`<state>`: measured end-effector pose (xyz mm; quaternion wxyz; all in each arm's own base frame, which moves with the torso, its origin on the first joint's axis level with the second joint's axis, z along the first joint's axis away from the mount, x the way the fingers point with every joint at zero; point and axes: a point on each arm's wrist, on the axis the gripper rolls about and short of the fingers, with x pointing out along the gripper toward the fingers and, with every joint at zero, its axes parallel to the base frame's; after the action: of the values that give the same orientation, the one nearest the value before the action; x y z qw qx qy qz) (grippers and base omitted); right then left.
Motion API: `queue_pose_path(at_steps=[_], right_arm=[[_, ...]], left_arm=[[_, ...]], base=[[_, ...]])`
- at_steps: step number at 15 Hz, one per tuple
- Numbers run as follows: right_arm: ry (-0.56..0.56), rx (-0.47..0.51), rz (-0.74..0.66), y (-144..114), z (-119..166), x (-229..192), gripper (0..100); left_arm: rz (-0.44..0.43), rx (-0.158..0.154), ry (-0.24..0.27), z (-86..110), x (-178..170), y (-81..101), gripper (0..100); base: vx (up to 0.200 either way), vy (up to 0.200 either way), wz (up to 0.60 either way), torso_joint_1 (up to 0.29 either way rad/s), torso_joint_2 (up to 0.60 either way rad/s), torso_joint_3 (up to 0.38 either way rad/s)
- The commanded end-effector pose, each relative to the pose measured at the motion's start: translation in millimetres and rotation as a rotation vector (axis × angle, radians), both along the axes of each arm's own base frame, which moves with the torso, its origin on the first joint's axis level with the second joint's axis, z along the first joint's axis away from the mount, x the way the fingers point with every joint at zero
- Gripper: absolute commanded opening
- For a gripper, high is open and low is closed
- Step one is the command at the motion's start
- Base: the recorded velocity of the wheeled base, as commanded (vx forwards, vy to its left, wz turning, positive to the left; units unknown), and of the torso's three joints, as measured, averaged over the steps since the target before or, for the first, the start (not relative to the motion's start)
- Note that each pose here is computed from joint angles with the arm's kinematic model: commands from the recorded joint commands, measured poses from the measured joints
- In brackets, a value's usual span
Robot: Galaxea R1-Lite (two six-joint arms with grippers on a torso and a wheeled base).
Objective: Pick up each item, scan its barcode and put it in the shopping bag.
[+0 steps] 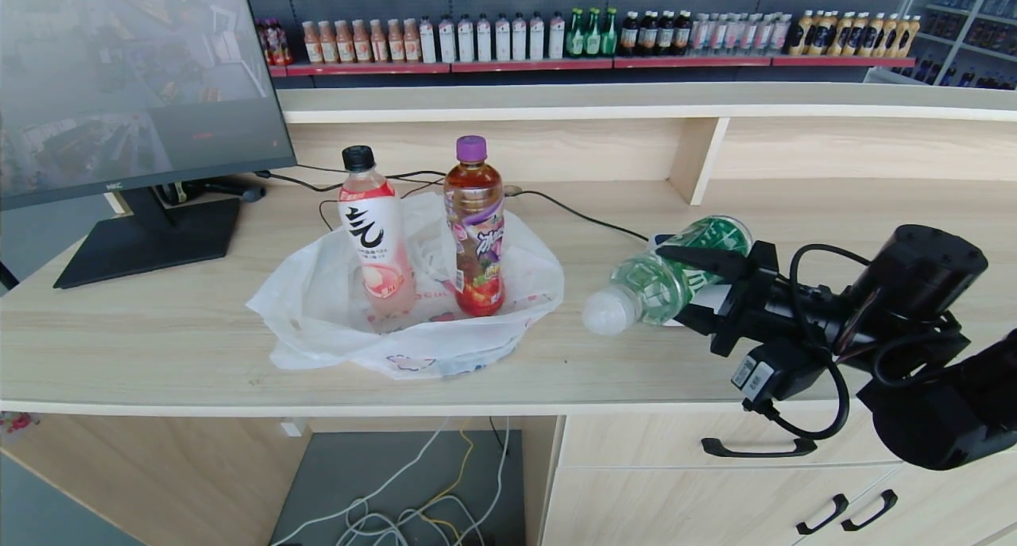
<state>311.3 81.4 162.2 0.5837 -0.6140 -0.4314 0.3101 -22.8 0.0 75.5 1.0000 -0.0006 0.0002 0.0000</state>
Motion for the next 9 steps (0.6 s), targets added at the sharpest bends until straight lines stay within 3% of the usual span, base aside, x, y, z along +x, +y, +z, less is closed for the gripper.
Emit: queue_pose_path(at_steps=[1, 5, 9], right_arm=[[-0.019, 0.005, 0.003, 1, 6, 0, 0], [-0.052, 0.072, 0.019, -1, 26, -12, 0], [-0.011, 0.153, 0.044, 5, 40, -33, 0]], left_arm=[[0.000, 0.000, 0.000, 0.0, 0, 0.0, 100], [0.000, 0.000, 0.000, 0.0, 0, 0.0, 100], [0.000, 0.000, 0.000, 0.0, 0, 0.0, 100]], base=[[0.000, 0.000, 0.00, 0.000, 0.00, 0.000], [0.000, 0.000, 0.00, 0.000, 0.00, 0.000], [0.000, 0.000, 0.00, 0.000, 0.00, 0.000]])
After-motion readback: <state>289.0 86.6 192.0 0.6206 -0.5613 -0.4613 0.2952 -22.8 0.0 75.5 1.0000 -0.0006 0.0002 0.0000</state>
